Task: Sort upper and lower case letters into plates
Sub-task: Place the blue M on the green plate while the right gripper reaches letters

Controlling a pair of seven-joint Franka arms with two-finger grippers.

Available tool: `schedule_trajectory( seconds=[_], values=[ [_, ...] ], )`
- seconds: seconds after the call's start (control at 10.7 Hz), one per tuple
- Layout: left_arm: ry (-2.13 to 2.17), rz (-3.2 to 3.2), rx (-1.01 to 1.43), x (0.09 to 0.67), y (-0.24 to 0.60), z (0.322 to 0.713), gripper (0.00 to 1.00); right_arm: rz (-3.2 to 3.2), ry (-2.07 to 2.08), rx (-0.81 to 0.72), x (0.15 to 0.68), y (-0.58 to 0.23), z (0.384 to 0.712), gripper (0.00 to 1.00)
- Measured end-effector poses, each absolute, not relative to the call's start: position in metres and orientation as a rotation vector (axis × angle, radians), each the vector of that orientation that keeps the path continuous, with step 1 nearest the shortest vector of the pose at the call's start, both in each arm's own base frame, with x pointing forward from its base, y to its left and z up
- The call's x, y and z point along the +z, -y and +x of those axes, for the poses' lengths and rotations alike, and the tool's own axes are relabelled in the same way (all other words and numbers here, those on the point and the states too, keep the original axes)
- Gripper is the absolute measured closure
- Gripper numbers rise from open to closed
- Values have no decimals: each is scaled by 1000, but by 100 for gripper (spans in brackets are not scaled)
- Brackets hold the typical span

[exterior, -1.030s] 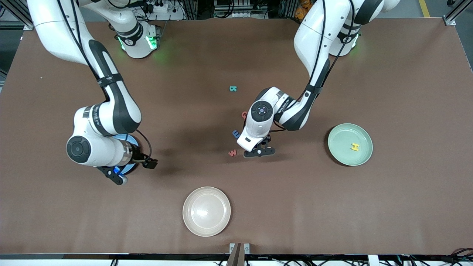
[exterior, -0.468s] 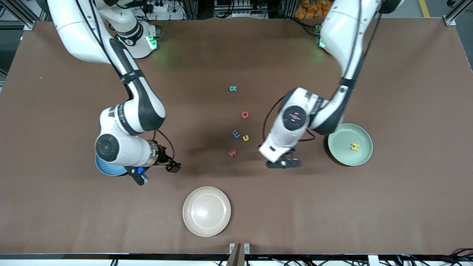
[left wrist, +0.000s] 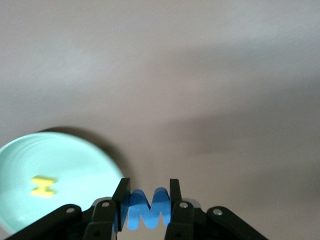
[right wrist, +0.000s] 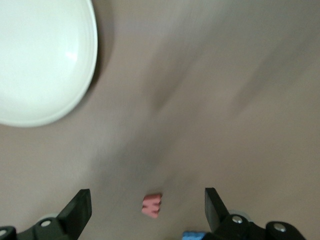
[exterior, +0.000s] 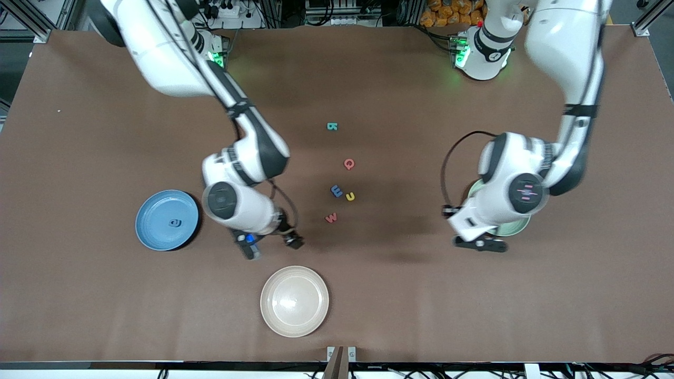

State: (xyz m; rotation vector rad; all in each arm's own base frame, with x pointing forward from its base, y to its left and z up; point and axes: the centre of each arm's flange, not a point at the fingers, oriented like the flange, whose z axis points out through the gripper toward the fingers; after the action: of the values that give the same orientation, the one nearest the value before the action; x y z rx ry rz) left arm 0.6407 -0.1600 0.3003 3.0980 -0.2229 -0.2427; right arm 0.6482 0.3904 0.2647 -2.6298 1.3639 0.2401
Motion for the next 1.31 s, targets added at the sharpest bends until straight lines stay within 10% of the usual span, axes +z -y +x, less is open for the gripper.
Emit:
schedule_trajectory(
  seconds=[0.66, 1.03, 1.31],
  values=[
    [114, 3072, -479, 231, 56, 609, 59, -2716, -1374, 226, 190, -475, 607, 0],
    [186, 3083, -347, 278, 85, 631, 4, -2714, -1385, 217, 188, -473, 609, 0],
    [289, 3084, -269, 338, 137, 642, 0, -2709, -1393, 214, 181, -473, 609, 2]
  ],
)
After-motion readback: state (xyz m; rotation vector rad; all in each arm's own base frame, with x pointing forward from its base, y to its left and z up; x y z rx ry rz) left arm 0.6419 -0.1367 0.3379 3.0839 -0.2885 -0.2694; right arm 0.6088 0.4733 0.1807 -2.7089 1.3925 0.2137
